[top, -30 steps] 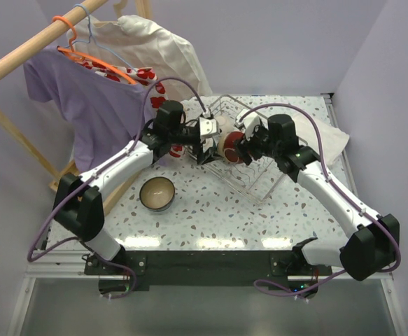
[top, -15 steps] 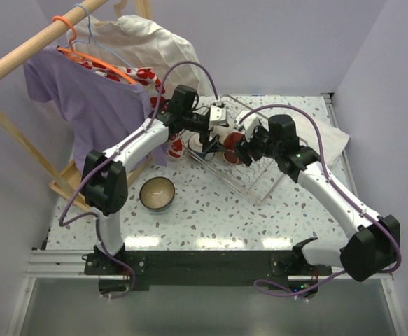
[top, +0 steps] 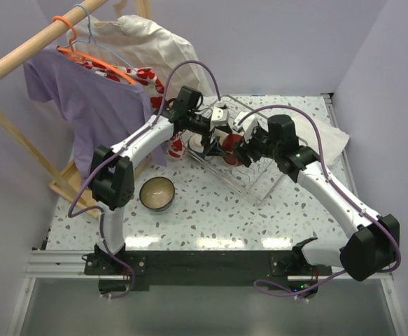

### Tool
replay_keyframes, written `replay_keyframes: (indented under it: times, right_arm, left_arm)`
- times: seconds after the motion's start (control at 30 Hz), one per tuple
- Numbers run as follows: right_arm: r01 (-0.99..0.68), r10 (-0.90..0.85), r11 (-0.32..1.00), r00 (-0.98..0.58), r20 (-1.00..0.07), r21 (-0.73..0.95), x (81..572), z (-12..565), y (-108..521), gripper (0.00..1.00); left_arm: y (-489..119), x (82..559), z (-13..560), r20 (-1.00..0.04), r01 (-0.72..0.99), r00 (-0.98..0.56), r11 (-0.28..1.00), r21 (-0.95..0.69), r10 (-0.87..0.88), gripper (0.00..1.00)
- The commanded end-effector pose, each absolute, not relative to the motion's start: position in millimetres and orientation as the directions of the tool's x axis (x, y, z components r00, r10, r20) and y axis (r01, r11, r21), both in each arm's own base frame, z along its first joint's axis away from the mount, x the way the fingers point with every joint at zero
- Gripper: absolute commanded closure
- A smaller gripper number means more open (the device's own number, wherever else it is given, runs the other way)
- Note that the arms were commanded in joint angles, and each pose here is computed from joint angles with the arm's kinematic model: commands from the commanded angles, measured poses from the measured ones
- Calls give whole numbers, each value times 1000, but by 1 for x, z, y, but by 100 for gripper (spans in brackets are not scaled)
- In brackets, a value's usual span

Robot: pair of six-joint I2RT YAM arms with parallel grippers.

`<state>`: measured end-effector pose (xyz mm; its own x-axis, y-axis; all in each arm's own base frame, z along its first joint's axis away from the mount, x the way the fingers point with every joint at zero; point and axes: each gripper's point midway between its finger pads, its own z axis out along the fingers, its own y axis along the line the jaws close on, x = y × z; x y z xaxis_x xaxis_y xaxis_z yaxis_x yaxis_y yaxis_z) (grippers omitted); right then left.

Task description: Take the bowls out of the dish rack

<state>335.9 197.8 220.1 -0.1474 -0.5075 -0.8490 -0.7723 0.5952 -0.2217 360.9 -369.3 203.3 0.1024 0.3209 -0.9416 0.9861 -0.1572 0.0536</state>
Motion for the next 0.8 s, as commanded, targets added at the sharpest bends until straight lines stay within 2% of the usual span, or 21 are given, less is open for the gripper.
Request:
replay_keyframes:
  times: [0.0,0.53,0.63,0.77]
  right_arm:
    - [-769,-457,572,-12,-889,-284,344,264,211,100]
    - [-785,-439,557,0,-899,-272,344,267,217,100]
    - [-782,-437,560,2,-899,-274,345,267,217,100]
    - [-781,-435,561,3,-900,-274,346,268,217,100]
  left_arm:
    - [-372,358,222,-957,975,134,-208,81,256,0]
    - [-378,354,214,-969,971,66,-238,8,237,1]
    - [-378,352,215,-969,971,64,-240,5,239,7]
    - [-377,351,215,-969,970,61,-243,1,240,20]
